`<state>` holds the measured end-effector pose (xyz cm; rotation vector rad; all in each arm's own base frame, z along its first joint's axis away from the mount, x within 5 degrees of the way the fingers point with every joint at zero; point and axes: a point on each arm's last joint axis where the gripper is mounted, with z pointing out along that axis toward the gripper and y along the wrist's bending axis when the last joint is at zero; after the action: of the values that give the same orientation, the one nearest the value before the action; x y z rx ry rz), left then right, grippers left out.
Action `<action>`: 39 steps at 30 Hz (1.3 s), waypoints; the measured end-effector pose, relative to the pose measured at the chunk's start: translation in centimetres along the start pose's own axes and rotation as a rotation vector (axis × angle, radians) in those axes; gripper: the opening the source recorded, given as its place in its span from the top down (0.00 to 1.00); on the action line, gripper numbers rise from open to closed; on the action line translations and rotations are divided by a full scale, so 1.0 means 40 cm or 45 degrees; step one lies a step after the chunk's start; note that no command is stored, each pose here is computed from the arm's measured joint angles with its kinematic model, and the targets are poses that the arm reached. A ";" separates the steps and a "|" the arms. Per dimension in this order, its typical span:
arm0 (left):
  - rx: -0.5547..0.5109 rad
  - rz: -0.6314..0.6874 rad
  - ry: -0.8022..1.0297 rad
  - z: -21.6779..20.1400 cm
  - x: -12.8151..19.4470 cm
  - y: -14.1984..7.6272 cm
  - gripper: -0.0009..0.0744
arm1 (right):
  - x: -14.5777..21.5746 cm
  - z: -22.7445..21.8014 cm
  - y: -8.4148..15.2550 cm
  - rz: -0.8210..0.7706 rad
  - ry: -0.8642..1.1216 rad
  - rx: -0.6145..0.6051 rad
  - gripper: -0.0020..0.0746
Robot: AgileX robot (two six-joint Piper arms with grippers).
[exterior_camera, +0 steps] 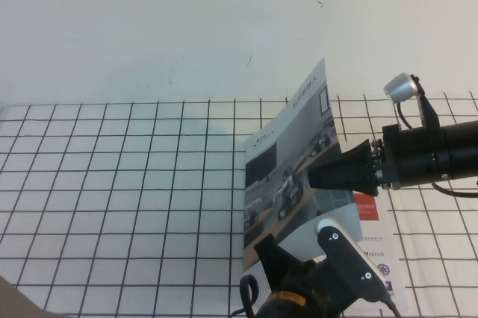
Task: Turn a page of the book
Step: Open the closed book
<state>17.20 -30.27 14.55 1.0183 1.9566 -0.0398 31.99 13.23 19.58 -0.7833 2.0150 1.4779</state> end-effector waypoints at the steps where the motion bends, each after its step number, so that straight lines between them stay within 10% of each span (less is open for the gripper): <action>1: -0.004 -0.002 0.001 0.000 0.000 0.001 0.99 | 0.004 0.000 0.000 -0.029 0.039 0.001 0.45; 8: -0.019 -0.009 0.005 0.000 0.001 0.003 0.99 | -0.041 -0.018 0.024 -0.175 0.199 0.038 0.56; 17: -0.027 -0.007 0.003 0.000 0.000 0.005 0.99 | -0.202 -0.096 0.197 -0.532 0.206 0.139 0.63; 21: -0.035 -0.017 0.000 0.000 0.000 0.006 0.99 | -0.220 -0.145 0.233 -0.545 0.397 0.398 0.76; 27: -0.045 -0.032 -0.002 0.001 0.000 0.009 0.99 | -0.189 -0.180 0.175 -0.281 0.503 0.790 0.95; 39: -0.101 -0.052 0.002 0.010 0.001 0.038 0.99 | 0.130 -0.059 -0.045 0.089 0.473 0.645 0.97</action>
<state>18.49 -29.41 14.80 0.9273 1.9645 0.0154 29.46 9.76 15.39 -0.8108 2.5653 0.8242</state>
